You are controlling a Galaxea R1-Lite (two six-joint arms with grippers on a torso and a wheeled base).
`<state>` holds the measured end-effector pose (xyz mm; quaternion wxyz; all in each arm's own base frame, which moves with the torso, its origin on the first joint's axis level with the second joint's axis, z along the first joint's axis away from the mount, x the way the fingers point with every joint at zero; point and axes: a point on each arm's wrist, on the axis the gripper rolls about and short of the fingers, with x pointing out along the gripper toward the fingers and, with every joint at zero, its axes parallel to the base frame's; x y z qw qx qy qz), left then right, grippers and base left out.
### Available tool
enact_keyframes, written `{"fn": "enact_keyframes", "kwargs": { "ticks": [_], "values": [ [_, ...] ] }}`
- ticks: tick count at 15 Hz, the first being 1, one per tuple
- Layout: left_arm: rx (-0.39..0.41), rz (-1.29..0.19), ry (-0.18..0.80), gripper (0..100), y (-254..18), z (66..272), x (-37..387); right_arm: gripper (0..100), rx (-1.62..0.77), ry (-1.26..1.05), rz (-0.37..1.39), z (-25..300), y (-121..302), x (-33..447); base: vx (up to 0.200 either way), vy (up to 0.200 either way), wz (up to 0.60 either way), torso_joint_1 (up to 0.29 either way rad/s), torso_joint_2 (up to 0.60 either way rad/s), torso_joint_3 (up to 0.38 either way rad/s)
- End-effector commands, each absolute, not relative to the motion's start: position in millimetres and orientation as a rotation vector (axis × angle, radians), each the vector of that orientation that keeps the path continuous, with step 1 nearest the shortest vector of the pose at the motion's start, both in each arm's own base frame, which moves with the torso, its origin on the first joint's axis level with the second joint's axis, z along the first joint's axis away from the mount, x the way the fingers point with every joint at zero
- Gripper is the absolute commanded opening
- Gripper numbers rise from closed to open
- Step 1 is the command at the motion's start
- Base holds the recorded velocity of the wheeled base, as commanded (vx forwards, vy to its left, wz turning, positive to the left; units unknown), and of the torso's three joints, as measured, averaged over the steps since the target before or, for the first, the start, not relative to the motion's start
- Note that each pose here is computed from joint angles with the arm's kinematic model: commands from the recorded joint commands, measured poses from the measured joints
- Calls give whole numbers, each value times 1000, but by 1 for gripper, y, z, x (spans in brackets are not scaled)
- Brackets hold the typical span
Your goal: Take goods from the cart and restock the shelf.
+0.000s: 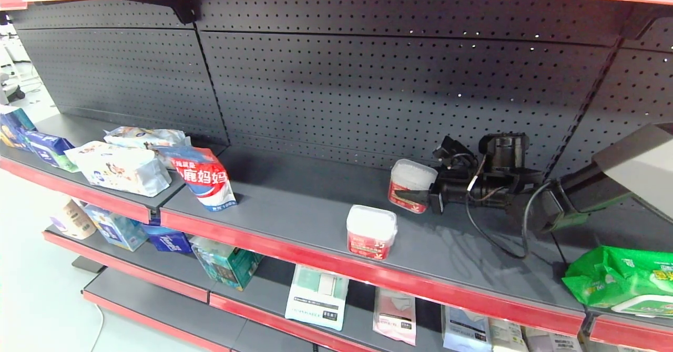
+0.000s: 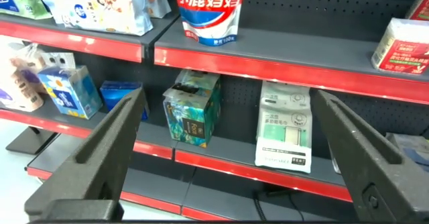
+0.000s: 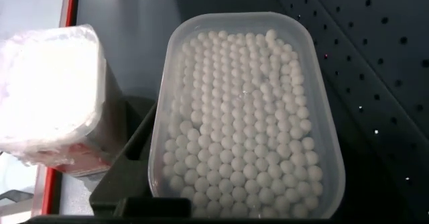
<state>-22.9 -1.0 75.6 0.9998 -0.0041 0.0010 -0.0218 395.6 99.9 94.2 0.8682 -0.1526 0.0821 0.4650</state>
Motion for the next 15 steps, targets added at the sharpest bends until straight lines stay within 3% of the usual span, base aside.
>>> {"fn": "enact_keyframes", "kwargs": {
  "ticks": [1, 14, 15],
  "values": [
    [-9, -44, 2, 100, -1, 76, -23, 0, -319, 179, 984, 87, 104, 400, 0, 0, 0, 0, 0, 0],
    [-8, -43, 2, 100, -1, 76, -23, 0, -313, 215, 1010, 72, 119, 402, 0, 0, 0, 0, 0, 0],
    [-8, -44, 2, 100, -1, 76, -23, 100, -312, 219, 1011, 70, 119, 402, 0, 0, 0, 0, 0, 0]
  ]
}}
